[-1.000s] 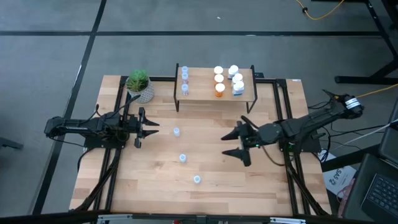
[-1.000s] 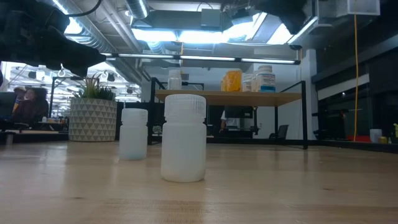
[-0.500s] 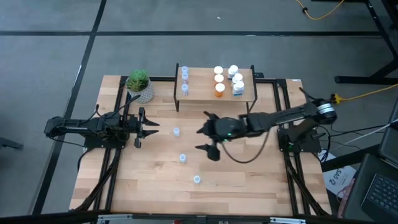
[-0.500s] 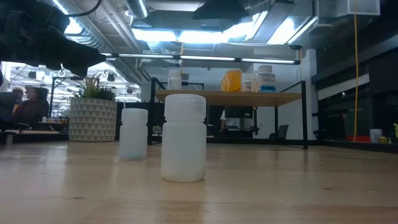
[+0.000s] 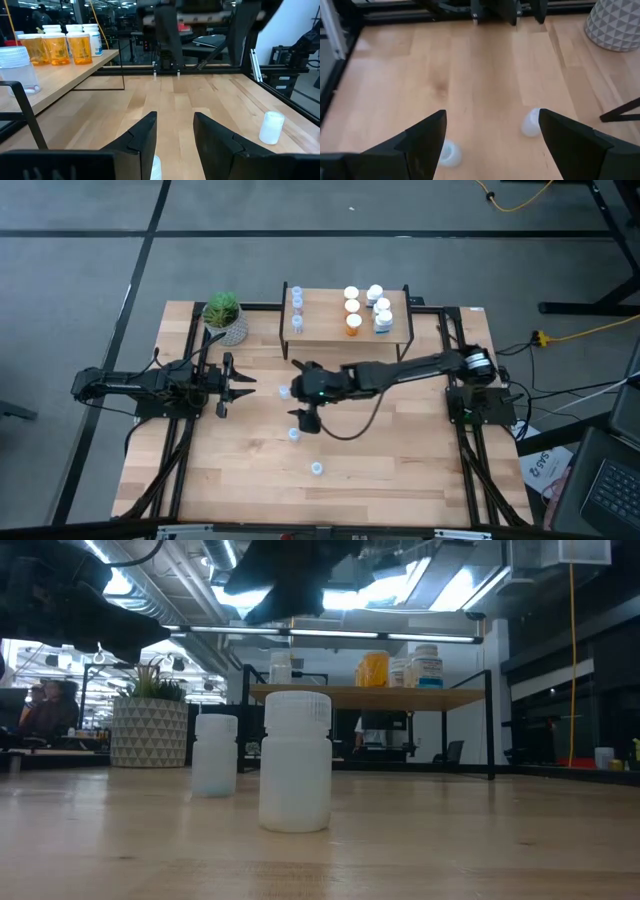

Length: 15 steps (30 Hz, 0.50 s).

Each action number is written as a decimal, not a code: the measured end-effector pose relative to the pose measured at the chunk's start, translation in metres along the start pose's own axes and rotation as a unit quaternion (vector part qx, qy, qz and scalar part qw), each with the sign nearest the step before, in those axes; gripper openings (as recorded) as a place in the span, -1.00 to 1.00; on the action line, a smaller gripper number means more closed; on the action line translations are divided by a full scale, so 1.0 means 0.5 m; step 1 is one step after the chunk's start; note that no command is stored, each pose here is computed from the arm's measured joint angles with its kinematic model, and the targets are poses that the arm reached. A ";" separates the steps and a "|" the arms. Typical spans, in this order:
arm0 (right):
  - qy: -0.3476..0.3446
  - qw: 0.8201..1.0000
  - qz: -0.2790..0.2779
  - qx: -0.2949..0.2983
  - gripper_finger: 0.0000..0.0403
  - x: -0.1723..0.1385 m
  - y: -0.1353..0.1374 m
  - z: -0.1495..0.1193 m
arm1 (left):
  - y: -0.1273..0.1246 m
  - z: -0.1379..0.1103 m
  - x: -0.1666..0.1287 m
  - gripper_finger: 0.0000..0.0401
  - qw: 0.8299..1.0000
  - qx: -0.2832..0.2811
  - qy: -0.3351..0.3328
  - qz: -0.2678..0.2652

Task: Pick and place medicine bottles onto shelf by color
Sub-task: Put the top white pill bottle on the shelf

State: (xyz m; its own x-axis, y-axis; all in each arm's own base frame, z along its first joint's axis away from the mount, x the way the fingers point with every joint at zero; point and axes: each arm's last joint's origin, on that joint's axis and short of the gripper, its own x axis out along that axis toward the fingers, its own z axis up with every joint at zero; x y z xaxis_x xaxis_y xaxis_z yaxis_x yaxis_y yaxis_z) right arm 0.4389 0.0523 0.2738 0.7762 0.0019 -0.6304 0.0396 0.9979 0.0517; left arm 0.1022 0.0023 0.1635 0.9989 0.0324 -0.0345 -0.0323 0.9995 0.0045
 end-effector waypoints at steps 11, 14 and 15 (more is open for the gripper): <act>0.005 1.000 -0.027 -0.003 0.58 0.131 -0.057 -0.040 | 0.000 0.000 0.000 -0.39 1.000 0.000 0.000 0.000; 0.017 0.999 -0.042 0.002 0.58 0.164 -0.076 -0.061 | 0.000 0.000 0.000 -0.39 1.000 0.000 0.000 0.000; 0.021 0.999 -0.050 0.003 0.58 0.174 -0.082 -0.068 | 0.000 0.000 0.000 -0.39 1.000 0.000 0.000 0.000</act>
State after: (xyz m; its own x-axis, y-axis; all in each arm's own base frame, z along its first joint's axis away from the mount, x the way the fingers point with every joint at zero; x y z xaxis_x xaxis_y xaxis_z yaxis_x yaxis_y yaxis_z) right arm 0.4834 0.0138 0.1906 0.7406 -0.0946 -0.6653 0.1192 0.9928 -0.0085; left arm 0.1022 0.0023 0.1636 0.9989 0.0324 -0.0342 -0.0323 0.9995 0.0045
